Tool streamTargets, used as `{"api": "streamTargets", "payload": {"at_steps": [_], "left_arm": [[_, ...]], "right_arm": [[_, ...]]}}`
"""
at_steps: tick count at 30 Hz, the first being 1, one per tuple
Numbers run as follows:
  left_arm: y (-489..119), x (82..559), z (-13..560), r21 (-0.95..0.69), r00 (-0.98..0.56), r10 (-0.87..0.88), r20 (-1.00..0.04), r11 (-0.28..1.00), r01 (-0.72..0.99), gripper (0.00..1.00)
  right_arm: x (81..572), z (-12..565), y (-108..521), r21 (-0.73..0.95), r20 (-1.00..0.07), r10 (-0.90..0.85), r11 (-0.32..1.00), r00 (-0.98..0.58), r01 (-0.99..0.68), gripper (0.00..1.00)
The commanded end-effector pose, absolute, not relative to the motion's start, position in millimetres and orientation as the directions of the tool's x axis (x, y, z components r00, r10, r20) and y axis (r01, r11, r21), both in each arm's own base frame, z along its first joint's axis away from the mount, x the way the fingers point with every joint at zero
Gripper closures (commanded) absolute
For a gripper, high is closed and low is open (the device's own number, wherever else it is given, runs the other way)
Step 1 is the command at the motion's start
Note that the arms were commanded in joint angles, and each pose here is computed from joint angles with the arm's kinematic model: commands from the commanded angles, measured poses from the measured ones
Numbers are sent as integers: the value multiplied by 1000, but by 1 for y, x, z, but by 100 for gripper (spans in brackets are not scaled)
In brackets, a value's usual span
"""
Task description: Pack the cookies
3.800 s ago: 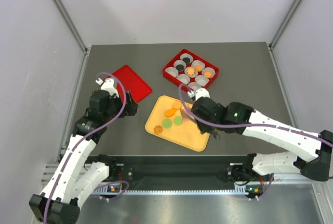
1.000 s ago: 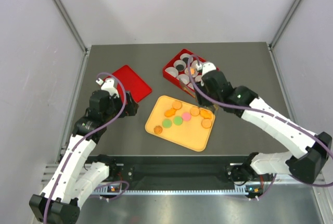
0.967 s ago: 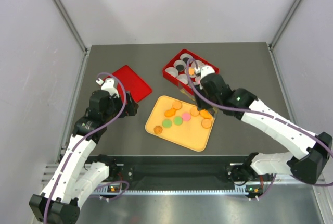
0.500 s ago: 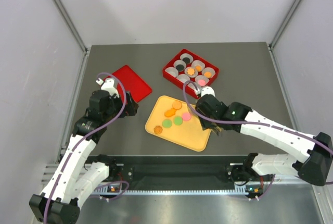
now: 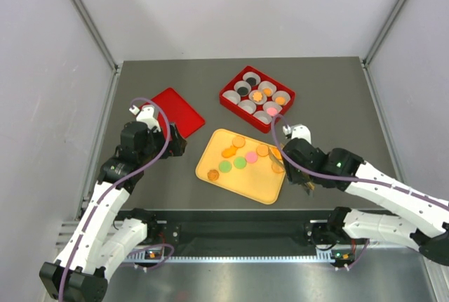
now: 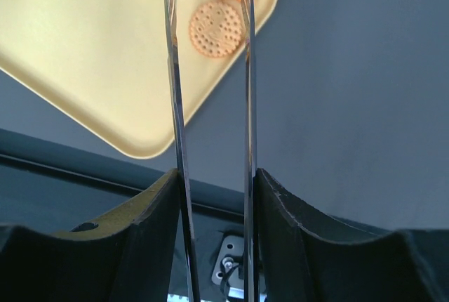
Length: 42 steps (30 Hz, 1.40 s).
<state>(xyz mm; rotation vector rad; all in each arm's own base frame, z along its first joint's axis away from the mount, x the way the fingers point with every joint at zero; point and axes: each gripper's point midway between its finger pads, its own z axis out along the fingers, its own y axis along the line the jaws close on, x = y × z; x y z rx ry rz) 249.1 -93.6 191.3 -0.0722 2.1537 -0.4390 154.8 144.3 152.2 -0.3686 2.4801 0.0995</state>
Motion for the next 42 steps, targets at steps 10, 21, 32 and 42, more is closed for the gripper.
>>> {"api": "streamTargets", "payload": {"at_steps": [10, 21, 32, 42], "left_arm": [[-95, 252, 197, -330, -558, -205, -804, 935, 132, 2], [-95, 252, 198, -332, -555, -206, -806, 933, 136, 2], [-95, 252, 198, -333, -553, -207, -807, 933, 138, 2], [-94, 251, 199, -332, -551, -207, -808, 933, 136, 2]], "right_arm": [[125, 133, 131, 19, -515, -205, 968, -832, -251, 55], [124, 123, 138, 14, -501, -223, 964, -836, -265, 54], [125, 121, 137, -2, -499, -232, 964, -835, -266, 52], [128, 117, 145, -3, -492, -250, 958, -834, -286, 52]]}}
